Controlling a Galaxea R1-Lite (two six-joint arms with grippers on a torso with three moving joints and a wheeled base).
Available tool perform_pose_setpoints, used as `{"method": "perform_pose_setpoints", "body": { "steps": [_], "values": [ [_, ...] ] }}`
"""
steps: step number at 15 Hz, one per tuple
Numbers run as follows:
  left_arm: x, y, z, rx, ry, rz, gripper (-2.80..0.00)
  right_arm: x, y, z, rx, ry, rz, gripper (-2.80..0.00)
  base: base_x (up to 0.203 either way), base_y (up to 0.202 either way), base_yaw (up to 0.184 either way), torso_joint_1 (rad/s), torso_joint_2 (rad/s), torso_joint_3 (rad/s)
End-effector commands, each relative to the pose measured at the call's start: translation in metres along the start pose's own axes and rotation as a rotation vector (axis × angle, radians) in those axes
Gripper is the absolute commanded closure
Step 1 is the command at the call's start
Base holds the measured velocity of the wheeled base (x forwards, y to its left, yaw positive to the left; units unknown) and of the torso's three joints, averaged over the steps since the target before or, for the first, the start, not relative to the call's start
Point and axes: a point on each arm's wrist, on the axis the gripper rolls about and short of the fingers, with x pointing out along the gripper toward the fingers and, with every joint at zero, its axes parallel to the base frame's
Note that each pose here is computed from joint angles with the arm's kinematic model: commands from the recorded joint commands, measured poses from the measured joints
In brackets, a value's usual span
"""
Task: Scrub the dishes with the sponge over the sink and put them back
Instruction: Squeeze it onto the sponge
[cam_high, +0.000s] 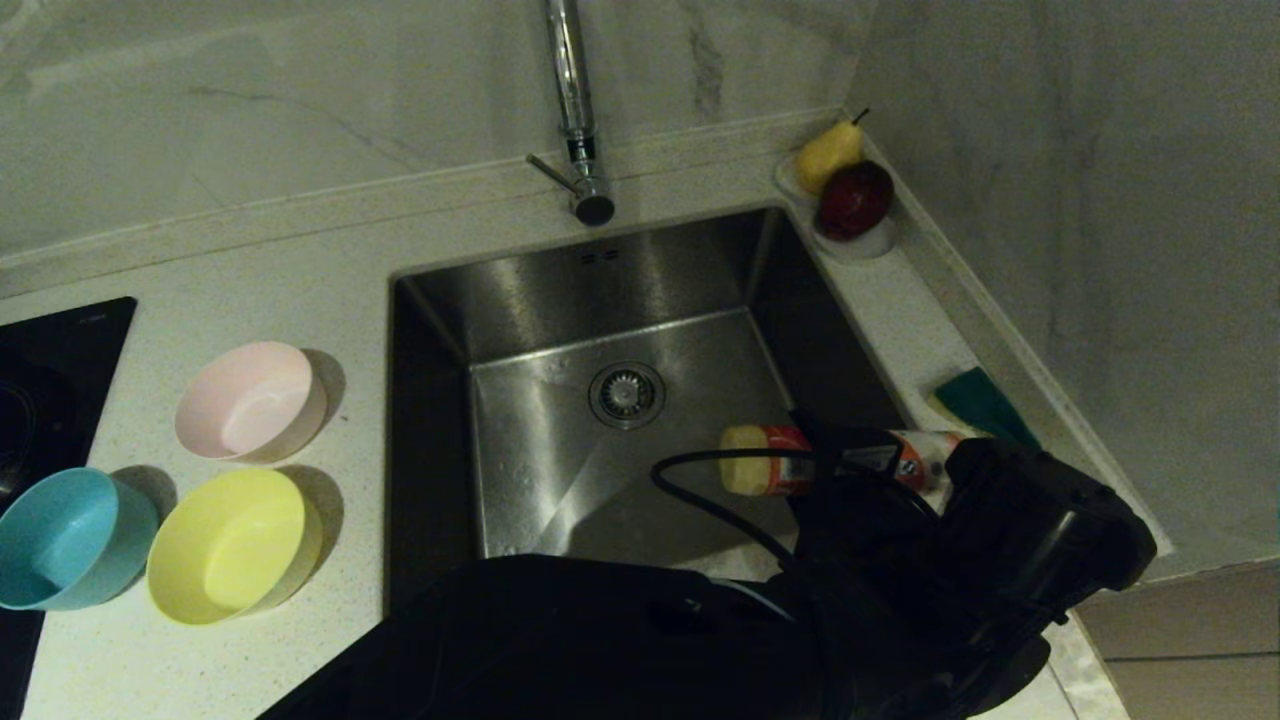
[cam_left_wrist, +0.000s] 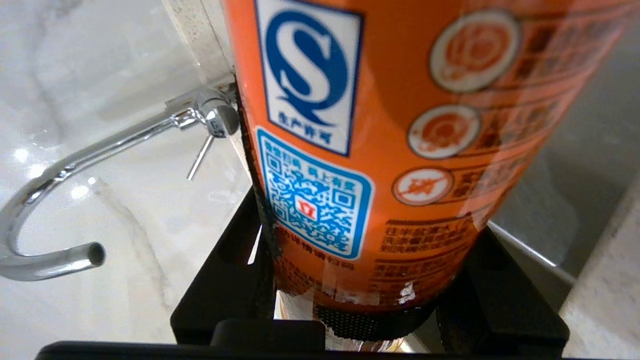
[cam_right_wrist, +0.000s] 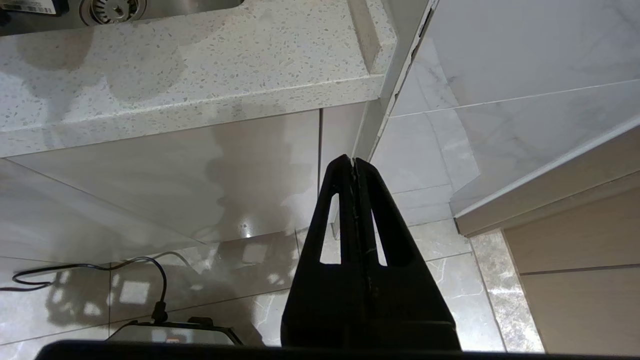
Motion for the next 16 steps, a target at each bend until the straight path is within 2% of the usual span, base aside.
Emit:
{"method": "perform_pose_setpoints", "body": {
  "steps": [1,4,6,10,11,13,16],
  "values": [
    [0.002,-0.003,0.001,0.004,0.011,0.002,0.00,0.000,0.000,0.000,0.000,-0.002,0.001,0.00,0.000,0.000,0.000,0.000,0.00,0.000],
    [0.004,-0.001,0.001,-0.022,0.016,0.006,0.00,0.000,0.000,0.000,0.000,0.000,0.001,0.00,0.000,0.000,0.000,0.000,0.00,0.000],
    [0.012,0.005,0.000,-0.091,0.029,0.018,0.00,0.000,0.000,0.000,0.000,-0.002,0.001,0.00,0.000,0.000,0.000,0.000,0.00,0.000],
    [0.027,0.012,-0.003,-0.185,0.049,0.035,0.00,0.000,0.000,0.000,-0.002,0.000,0.001,0.00,0.000,0.000,0.000,0.000,0.00,0.000],
    [0.032,0.013,-0.003,-0.209,0.035,0.040,0.00,0.000,0.000,0.000,0.000,0.000,0.001,0.00,0.000,0.000,0.000,0.000,0.00,0.000],
    [0.037,0.007,0.000,-0.213,-0.022,0.044,0.00,0.000,0.000,0.000,0.000,0.000,0.001,0.00,0.000,0.000,0.000,0.000,0.00,0.000],
    [0.040,0.007,0.001,-0.156,-0.046,0.052,0.00,0.000,0.000,0.000,0.000,0.000,0.001,0.00,0.000,0.000,0.000,0.000,0.00,0.000]
  ]
}}
